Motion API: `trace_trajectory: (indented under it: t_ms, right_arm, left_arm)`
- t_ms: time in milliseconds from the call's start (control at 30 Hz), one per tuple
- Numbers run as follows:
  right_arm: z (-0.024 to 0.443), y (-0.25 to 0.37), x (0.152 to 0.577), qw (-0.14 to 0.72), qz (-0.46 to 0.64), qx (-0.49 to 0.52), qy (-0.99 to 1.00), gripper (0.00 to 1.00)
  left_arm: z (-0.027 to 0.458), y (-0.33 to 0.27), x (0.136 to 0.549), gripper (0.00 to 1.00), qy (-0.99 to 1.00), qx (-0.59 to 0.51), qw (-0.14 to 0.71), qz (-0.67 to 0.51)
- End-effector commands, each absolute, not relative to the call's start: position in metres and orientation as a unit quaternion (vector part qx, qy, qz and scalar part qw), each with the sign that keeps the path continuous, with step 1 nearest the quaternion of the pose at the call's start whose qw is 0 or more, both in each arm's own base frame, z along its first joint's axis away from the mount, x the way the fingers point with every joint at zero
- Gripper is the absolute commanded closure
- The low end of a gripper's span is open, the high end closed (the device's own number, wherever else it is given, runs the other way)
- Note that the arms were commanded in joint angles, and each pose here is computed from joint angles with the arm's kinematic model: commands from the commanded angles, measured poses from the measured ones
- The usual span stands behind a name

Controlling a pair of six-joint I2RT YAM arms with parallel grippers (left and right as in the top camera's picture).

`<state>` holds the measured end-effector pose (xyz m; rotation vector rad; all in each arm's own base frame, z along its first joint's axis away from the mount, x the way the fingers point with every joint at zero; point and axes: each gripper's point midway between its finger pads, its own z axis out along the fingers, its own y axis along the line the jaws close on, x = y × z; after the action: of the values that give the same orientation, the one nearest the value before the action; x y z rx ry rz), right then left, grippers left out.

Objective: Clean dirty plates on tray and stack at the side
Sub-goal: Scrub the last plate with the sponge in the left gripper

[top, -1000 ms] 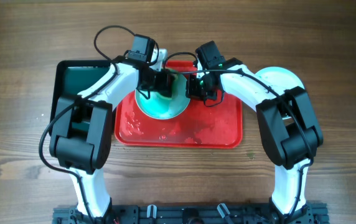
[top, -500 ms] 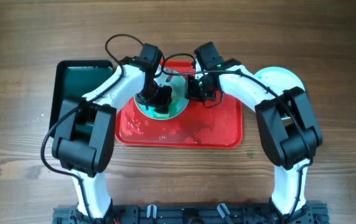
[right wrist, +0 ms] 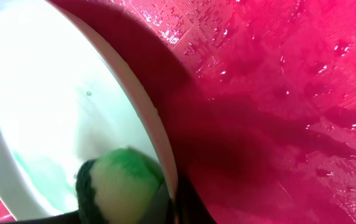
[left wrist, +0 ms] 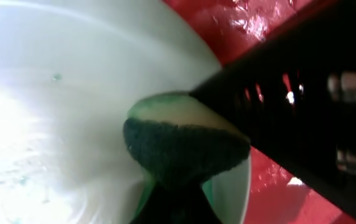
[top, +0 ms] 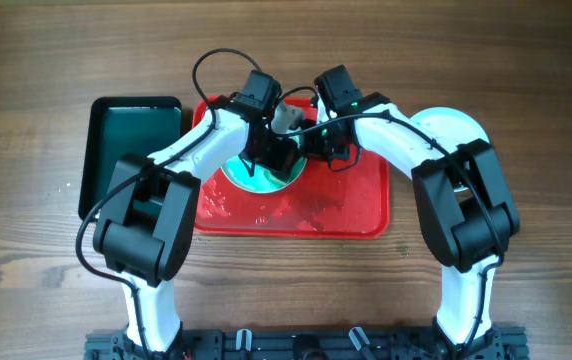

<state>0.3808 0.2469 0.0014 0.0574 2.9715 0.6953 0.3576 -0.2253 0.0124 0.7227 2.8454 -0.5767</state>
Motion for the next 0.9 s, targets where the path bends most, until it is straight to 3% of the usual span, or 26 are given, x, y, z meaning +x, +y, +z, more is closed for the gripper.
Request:
trace_trajectory:
  t_ms: [0,100,233,333,467,667,767,867]
  right_arm:
    - [-0.014,0.255,0.370,0.017,0.235,0.011,0.972,0.96]
    - [-0.014,0.255,0.369,0.015,0.238,0.009,0.971,0.96]
    - [-0.014,0.255,0.369,0.016,0.235,0.009,0.972,0.96]
    - [-0.015,0.254,0.370,0.017,0.234,0.009,0.972,0.96]
    - [-0.015,0.253,0.370,0.019,0.233,0.007,0.972,0.96]
    - [-0.014,0.250,0.372,0.019,0.237,0.007,0.971,0.96]
    - [-0.013,0.252,0.371,0.018,0.242,0.003,0.970,0.96]
    - [-0.013,0.253,0.370,0.014,0.246,0.002,0.969,0.96]
  left_arm:
    - [0.000,-0.205,0.383,0.96,0.973,0.149,0.100,-0.148]
    - [0.005,-0.183,0.419,0.96,0.977,0.070,0.152,-0.132]
    - [0.005,-0.115,0.445,0.96,0.977,-0.072,0.202,-0.003]
    - [0.002,-0.080,0.438,0.96,0.977,-0.096,0.186,0.053]
    - [-0.008,-0.065,0.402,0.96,0.988,-0.091,0.104,0.067]
    - [-0.007,-0.127,0.326,0.96,0.987,0.078,-0.064,-0.127]
    - [0.012,-0.167,0.312,0.96,0.947,0.167,-0.069,-0.265]
    - [0.018,-0.181,0.323,0.96,0.936,0.178,-0.038,-0.302]
